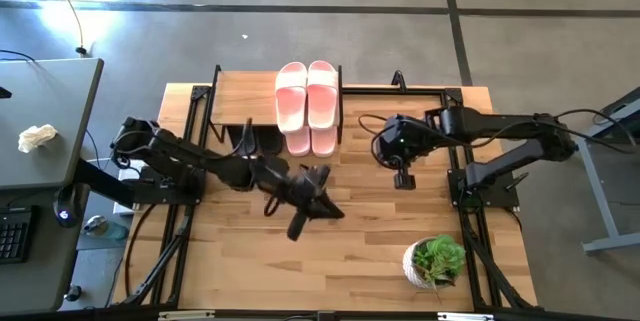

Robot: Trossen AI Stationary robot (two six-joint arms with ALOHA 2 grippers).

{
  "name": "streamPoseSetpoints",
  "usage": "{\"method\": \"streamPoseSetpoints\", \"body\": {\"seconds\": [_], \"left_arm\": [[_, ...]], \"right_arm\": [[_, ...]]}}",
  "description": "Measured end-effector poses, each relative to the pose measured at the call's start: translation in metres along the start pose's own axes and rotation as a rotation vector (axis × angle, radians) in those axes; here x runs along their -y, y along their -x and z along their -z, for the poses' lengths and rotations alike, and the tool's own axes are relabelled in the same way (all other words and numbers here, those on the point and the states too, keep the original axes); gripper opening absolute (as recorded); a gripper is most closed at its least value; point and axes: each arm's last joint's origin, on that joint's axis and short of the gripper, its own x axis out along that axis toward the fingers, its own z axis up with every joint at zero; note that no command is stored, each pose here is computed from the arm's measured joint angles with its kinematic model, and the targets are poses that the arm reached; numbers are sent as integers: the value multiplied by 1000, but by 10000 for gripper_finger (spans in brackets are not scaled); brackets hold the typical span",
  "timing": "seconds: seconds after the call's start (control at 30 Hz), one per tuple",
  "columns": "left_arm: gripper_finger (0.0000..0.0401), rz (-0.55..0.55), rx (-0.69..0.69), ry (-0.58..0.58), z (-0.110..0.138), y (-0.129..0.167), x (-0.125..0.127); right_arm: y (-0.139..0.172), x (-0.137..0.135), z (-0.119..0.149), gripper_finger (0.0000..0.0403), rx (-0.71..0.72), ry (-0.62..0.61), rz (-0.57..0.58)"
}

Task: Pick and place slides into the shelf
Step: Return to Home Position

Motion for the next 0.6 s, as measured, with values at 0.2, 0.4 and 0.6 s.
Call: {"method": "streamPoseSetpoints", "body": {"seconds": [0.2,0.4,0.6], "left_arm": [[1,-53,30,43,-19,15,-46],[0,-20,36,76,-44,44,-57],[0,-93,62,-7,-68,82,-37]], "right_arm": [[-30,-5,30,0,73,-168,-111],[-64,-19,51,0,287,-368,-316],[-56,-26,28,0,579,-294,-356]]}}
